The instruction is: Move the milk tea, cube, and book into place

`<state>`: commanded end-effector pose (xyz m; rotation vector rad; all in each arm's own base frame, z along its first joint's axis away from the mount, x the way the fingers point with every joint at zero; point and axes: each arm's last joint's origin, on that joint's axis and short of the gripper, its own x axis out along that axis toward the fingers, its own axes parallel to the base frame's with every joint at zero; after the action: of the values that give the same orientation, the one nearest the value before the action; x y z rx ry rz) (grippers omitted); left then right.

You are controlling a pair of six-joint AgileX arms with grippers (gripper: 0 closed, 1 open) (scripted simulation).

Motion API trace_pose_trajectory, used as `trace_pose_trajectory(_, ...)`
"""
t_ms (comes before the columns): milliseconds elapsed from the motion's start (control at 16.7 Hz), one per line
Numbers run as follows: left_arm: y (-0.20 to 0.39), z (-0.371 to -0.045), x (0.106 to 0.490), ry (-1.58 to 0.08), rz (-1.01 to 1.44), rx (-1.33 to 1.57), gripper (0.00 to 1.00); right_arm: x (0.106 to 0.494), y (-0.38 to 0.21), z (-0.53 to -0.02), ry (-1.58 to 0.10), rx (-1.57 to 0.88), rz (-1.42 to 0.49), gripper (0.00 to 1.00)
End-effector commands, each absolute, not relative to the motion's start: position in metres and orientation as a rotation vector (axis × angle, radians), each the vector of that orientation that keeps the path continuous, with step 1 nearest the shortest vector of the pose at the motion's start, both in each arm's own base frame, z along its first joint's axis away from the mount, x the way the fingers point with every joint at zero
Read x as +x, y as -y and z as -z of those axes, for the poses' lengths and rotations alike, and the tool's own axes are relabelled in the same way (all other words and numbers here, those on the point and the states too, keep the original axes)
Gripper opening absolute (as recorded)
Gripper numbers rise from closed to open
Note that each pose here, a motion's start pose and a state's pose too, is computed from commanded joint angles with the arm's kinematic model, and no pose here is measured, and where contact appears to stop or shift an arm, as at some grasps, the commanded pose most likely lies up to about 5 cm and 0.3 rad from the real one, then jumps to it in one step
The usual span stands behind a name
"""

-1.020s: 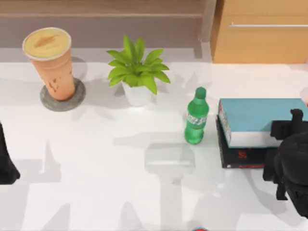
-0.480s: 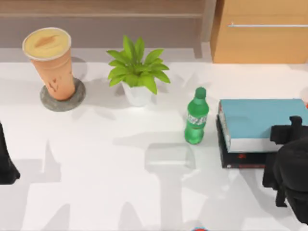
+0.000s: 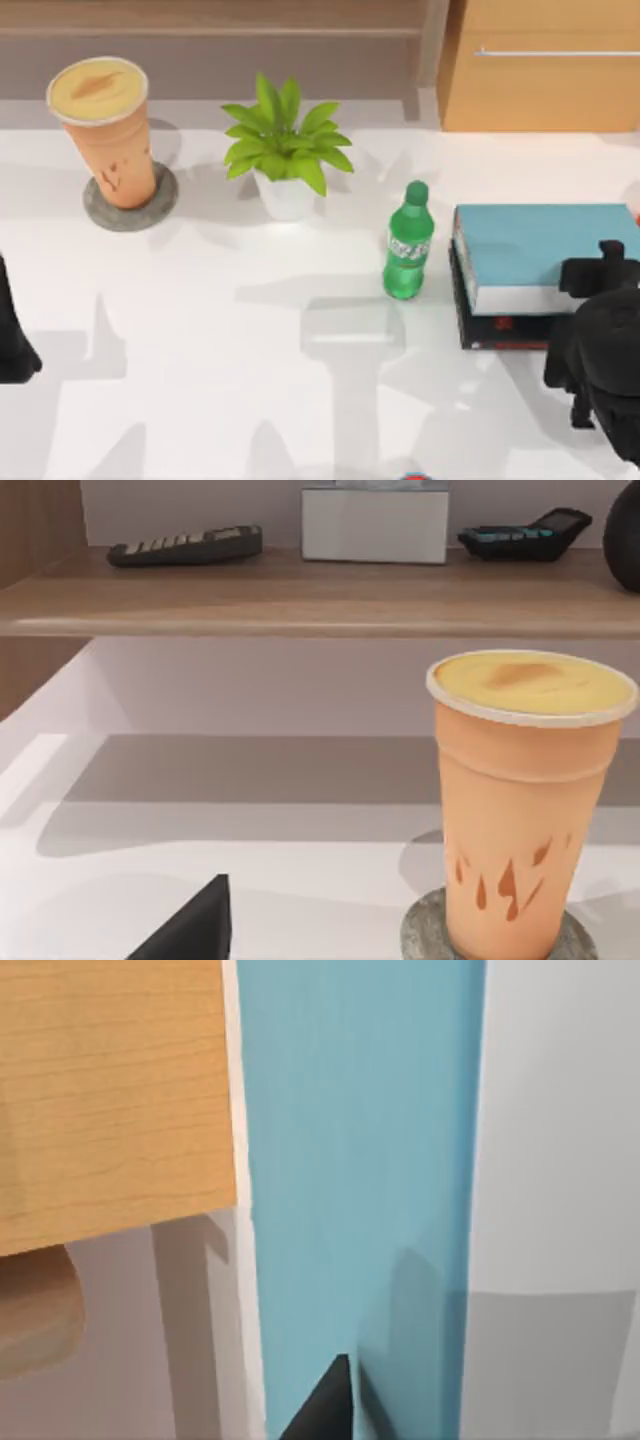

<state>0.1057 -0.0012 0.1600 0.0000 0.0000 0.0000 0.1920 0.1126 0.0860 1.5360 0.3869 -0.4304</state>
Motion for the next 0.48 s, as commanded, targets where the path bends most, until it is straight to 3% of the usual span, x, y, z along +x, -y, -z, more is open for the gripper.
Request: trace_pose_trajectory(480, 0.0012, -0.16, 0.1057, 0.0, 0.0, 0.0, 1.0, 0.192, -0.1126, -0.086, -0.387, 1.536, 0.43, 0.75)
